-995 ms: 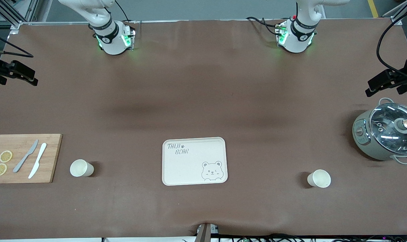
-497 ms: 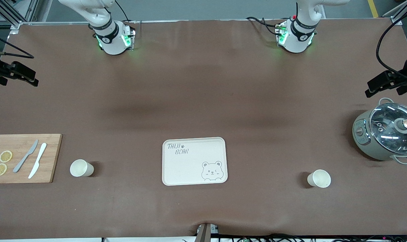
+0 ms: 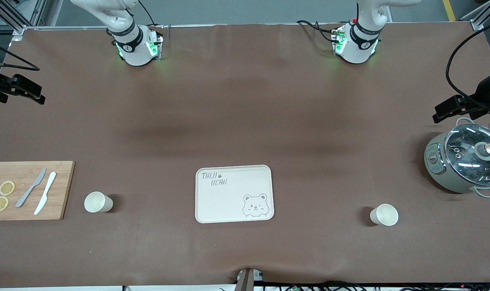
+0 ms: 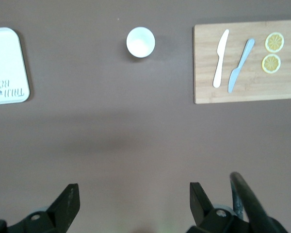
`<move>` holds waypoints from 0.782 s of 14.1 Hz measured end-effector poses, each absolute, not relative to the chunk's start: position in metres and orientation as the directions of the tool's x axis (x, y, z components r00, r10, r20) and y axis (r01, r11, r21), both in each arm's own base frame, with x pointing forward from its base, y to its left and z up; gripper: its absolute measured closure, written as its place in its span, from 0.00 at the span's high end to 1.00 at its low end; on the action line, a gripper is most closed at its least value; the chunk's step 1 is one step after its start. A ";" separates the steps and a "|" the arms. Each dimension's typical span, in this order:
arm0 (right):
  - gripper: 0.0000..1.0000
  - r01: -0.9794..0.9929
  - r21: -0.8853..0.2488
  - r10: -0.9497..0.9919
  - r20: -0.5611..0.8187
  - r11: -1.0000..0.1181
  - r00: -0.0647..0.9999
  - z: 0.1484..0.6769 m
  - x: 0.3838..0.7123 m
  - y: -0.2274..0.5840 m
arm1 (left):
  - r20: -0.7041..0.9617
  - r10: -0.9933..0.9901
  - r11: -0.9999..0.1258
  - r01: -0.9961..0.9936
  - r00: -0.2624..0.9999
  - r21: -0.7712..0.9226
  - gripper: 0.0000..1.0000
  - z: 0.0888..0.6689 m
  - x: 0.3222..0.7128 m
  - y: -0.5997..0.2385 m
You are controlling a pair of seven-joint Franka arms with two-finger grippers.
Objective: Place white IKEA cup upright on tray with both arms
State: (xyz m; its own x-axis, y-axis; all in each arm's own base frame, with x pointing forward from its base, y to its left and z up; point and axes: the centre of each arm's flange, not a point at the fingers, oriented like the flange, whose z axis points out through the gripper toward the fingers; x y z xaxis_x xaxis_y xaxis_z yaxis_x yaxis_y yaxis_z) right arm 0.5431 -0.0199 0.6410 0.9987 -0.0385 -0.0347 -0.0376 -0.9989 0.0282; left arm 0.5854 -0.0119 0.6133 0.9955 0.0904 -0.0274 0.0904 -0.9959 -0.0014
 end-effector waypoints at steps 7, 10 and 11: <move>1.00 -0.015 0.016 -0.015 -0.044 -1.000 0.999 0.544 0.619 -0.029 | -0.057 0.108 -0.994 0.107 0.993 -0.018 1.00 0.548 0.625 -0.005; 1.00 -0.018 0.016 -0.018 -0.022 -1.000 1.000 0.502 0.653 -0.040 | -0.046 0.108 -0.994 0.107 0.993 -0.021 1.00 0.525 0.640 -0.005; 1.00 -0.023 0.017 -0.024 -0.014 -1.000 1.000 0.486 0.663 -0.046 | -0.037 0.108 -0.994 0.107 0.993 -0.022 1.00 0.518 0.645 -0.005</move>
State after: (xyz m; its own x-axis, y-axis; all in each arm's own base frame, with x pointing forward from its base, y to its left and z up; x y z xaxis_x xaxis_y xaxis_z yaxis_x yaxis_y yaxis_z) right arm 0.6627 -0.0465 0.4861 0.9996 -0.0237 -0.0138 -0.0234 -0.9996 0.0167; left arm 0.6445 -0.0053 0.5183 0.9935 0.1081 -0.0365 0.1074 -0.9940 -0.0219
